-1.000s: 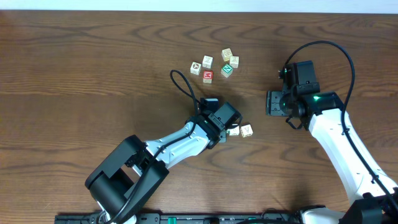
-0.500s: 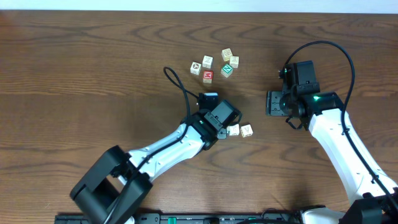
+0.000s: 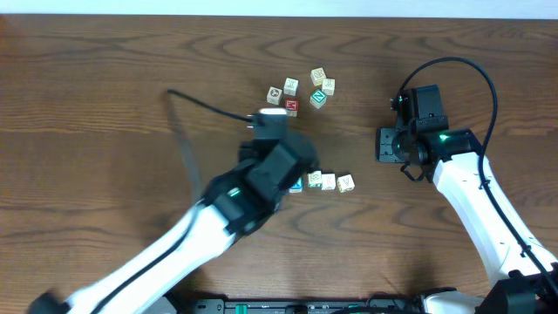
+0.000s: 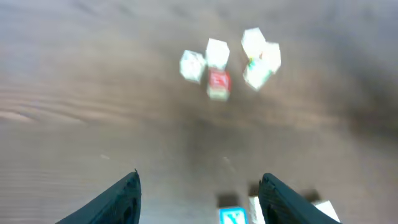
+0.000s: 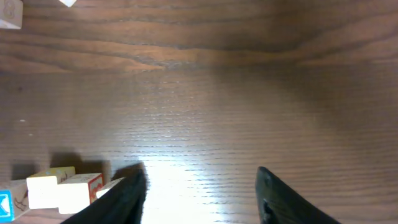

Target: Lift 4 blocks

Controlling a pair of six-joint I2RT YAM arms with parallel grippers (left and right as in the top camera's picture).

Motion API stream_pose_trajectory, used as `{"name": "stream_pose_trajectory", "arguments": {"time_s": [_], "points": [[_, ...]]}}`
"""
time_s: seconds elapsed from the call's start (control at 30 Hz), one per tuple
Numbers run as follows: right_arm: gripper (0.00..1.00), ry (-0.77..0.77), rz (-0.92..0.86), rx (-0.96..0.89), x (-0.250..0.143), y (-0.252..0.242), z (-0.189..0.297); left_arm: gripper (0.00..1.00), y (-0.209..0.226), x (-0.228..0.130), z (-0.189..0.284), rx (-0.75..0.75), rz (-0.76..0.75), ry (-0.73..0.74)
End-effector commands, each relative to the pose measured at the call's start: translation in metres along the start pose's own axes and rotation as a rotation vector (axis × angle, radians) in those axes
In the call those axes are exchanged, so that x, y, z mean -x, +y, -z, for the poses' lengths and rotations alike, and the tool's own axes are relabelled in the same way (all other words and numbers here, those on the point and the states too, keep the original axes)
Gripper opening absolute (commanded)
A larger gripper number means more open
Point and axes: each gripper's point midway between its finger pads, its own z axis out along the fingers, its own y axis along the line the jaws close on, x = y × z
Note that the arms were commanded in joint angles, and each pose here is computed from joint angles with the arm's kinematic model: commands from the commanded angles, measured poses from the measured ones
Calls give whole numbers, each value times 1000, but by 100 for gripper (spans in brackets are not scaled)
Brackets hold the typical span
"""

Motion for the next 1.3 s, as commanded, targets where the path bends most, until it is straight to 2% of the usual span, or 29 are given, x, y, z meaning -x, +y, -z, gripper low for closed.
{"name": "stream_pose_trajectory", "arguments": {"time_s": [0.0,0.27,0.53,0.83,0.97,1.27], "points": [[51,10,-12,-20,-2,-7,-4,61,40,34,40,104,-1,-155],[51,-54,-8,10,7,-3,17,60,100,61,129,96,46,-325],[53,-201,28,60,20,0,67,60,160,60,193,103,120,-467],[59,-284,43,56,9,-8,113,61,188,55,207,179,145,-507],[59,-291,41,49,4,-11,121,61,203,56,212,268,154,-531],[61,-322,36,37,4,-14,130,61,212,57,216,322,156,-550]]}}
